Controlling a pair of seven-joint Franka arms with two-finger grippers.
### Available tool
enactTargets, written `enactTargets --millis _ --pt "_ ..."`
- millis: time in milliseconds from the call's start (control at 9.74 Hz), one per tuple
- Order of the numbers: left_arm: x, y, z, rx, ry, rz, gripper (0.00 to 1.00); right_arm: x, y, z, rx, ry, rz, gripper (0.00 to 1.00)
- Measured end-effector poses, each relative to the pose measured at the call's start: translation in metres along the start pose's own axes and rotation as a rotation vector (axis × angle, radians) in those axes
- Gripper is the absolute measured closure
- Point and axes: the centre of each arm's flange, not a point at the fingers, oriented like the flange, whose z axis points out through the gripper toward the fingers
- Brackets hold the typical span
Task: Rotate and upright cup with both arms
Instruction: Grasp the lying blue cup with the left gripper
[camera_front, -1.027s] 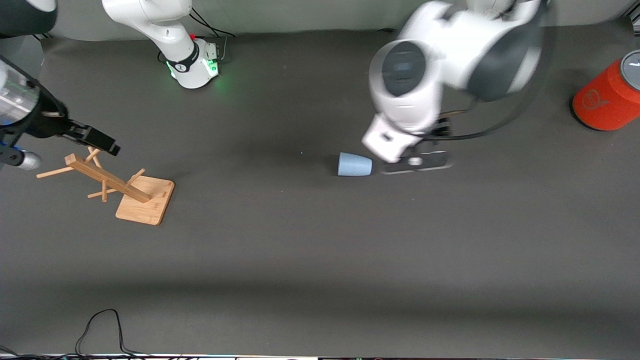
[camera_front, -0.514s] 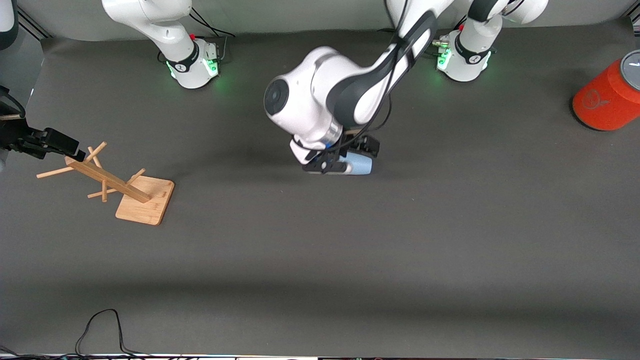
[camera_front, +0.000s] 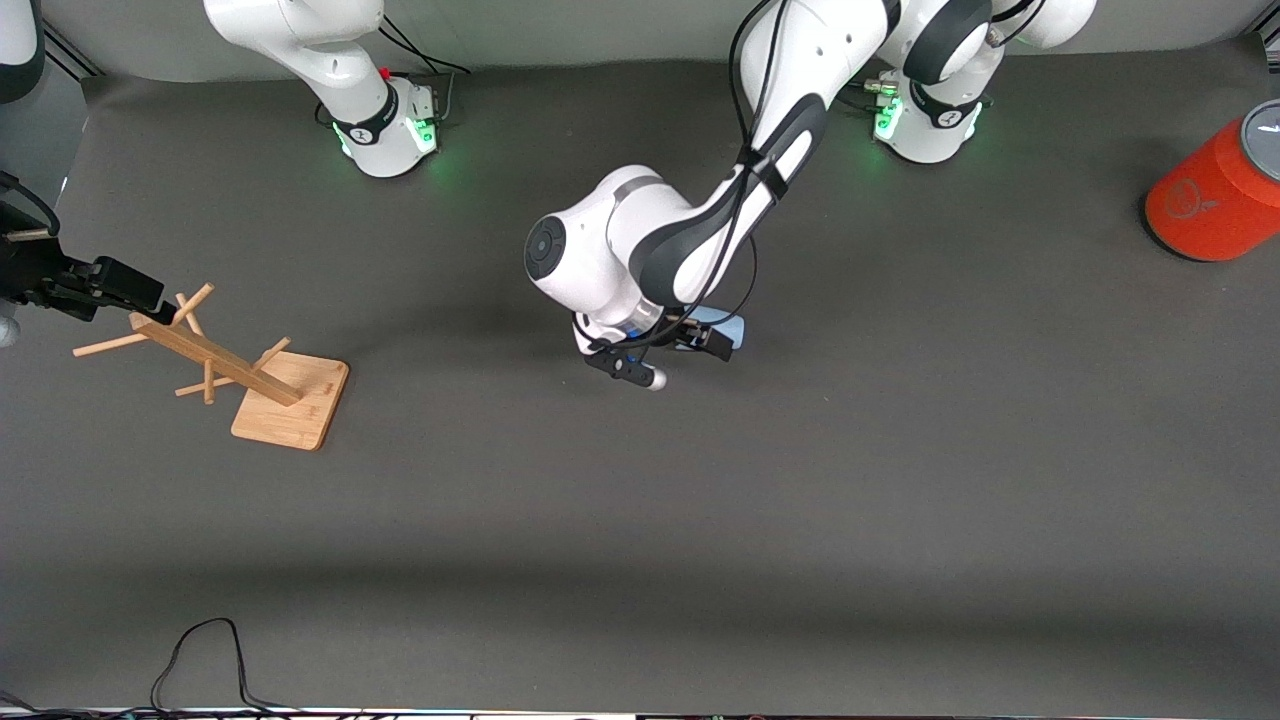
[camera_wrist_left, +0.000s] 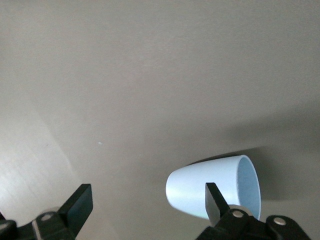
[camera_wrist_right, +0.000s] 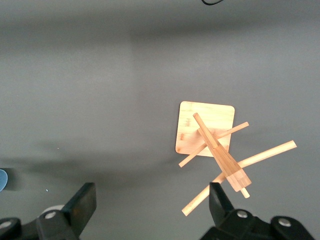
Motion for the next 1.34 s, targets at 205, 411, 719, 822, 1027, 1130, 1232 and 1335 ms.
enactTargets --millis 205,411,719,822,1027,1130,1232,1335 --pt "0.004 0.026 0.023 0.007 0.002 0.030 0.00 0.000 0.000 -0.001 0.000 0.002 -0.027 0.00" --pt "0.006 0.034 0.033 0.010 0.000 0.044 0.00 0.000 0.001 -0.002 0.000 0.006 -0.045 0.00" --pt "0.005 0.040 0.039 0.016 -0.009 0.071 0.01 0.001 0.003 -0.002 0.000 0.007 -0.046 0.00" --pt "0.004 0.044 0.043 0.021 -0.015 0.080 0.01 0.002 0.003 0.000 -0.001 0.003 -0.047 0.00" --pt "0.002 0.053 0.055 0.041 -0.036 0.109 0.03 0.005 0.001 0.002 -0.002 0.004 -0.052 0.00" --pt "-0.001 0.057 0.061 0.052 -0.050 0.127 0.06 0.006 0.001 0.000 -0.002 0.008 -0.053 0.00" --pt "-0.004 0.059 0.063 0.062 -0.059 0.140 0.07 0.006 0.001 -0.001 -0.002 0.010 -0.053 0.00" --pt "-0.004 0.059 0.063 0.071 -0.056 0.143 0.15 0.006 0.001 -0.001 -0.002 0.010 -0.054 0.00"
